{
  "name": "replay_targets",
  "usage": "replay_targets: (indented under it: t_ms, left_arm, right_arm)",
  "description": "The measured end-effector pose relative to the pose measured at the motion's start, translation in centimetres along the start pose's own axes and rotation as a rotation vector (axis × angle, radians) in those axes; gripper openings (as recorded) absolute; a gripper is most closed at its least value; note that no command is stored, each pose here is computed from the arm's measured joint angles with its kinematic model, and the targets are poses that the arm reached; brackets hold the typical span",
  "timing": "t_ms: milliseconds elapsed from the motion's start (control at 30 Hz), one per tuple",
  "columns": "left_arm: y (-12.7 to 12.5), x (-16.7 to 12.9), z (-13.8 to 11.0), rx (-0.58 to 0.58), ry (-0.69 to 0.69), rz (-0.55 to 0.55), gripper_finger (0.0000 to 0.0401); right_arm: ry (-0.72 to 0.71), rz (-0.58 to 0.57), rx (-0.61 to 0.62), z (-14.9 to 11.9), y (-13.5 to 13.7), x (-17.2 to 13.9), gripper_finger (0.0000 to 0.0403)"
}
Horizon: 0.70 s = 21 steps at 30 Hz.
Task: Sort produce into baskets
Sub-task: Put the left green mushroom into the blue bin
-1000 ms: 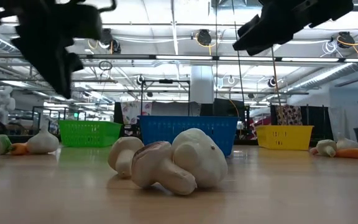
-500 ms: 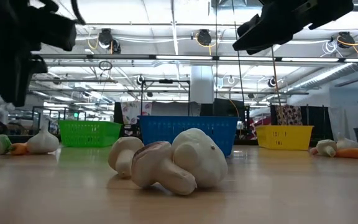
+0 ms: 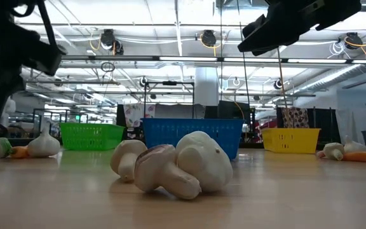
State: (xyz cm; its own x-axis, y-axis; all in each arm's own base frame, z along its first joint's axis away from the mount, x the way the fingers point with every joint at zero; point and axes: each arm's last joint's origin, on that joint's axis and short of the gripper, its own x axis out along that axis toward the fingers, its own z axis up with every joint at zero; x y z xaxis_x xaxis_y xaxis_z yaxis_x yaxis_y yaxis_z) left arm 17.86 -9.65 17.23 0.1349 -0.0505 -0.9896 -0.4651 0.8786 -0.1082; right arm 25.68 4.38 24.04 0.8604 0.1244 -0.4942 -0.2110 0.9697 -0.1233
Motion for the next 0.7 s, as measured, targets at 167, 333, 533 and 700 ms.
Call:
replay_targets:
  t_ms: [167, 333, 533, 700]
  left_arm:
    - [0.2, 0.7, -0.1, 0.000, -0.011, -0.016, 0.0135]
    - [0.4, 1.8, -0.3, -0.001, -0.030, -0.049, 0.0135]
    - [0.6, 2.0, -0.4, 0.001, -0.029, -0.051, 0.0135]
    - [0.5, 2.4, -0.4, 0.008, -0.026, -0.024, 0.0135]
  right_arm:
    - [0.001, 0.000, 0.000, 0.0, 0.0, 0.0, 0.0000]
    - [0.001, 0.000, -0.007, 0.0, 0.0, 0.0, 0.0000]
    - [0.000, 0.000, -0.014, 0.0, 0.0, 0.0, 0.0000]
    - [0.004, 0.000, -0.015, -0.1, 0.0, 0.1, 0.0000]
